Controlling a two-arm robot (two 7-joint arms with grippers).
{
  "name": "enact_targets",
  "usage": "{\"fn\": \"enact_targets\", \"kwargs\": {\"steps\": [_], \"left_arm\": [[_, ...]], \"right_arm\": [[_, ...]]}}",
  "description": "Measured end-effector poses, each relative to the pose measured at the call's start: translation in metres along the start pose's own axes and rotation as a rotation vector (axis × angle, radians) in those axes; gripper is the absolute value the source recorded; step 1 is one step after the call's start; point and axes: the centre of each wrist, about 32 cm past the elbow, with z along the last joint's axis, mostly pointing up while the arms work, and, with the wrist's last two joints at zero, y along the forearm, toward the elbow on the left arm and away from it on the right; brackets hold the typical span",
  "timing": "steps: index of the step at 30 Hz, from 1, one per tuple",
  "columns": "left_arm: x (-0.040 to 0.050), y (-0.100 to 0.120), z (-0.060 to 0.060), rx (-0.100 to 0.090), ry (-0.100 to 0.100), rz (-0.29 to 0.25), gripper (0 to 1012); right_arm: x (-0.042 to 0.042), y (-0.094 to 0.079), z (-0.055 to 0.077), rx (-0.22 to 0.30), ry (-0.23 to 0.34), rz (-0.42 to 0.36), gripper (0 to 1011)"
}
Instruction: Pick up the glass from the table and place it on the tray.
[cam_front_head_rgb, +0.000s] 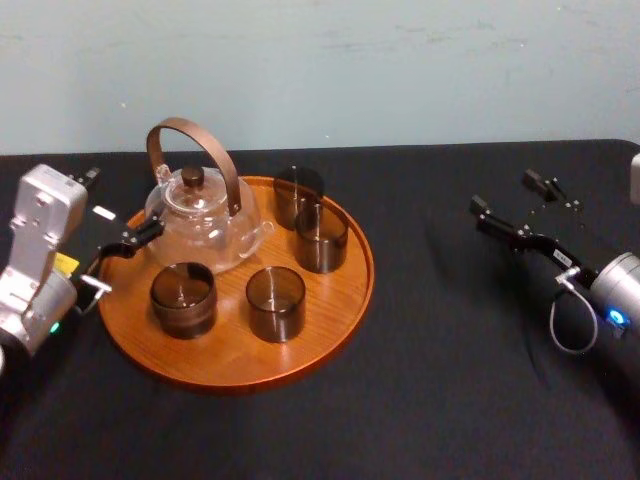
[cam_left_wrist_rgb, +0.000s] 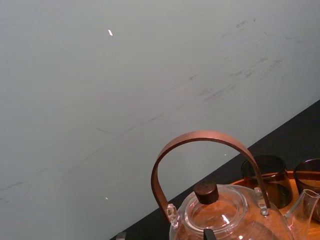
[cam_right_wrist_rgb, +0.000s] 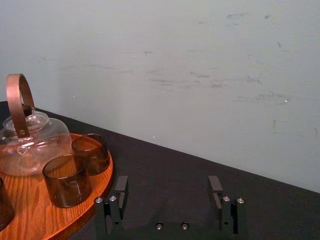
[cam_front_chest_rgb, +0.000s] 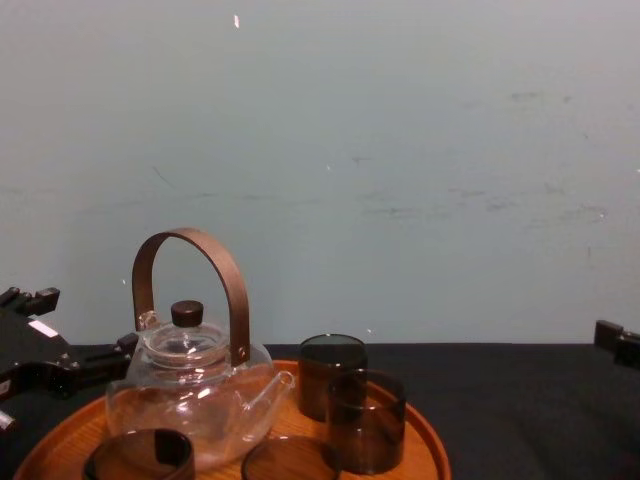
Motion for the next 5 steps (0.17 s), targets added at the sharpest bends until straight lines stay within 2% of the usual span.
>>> {"fn": "enact_targets", "kwargs": {"steps": [5], "left_arm": [[0.0,0.0,0.0,0.0,0.0,0.0,1002]], "right_arm": [[0.0,0.0,0.0,0.0,0.0,0.0,1002]]}}
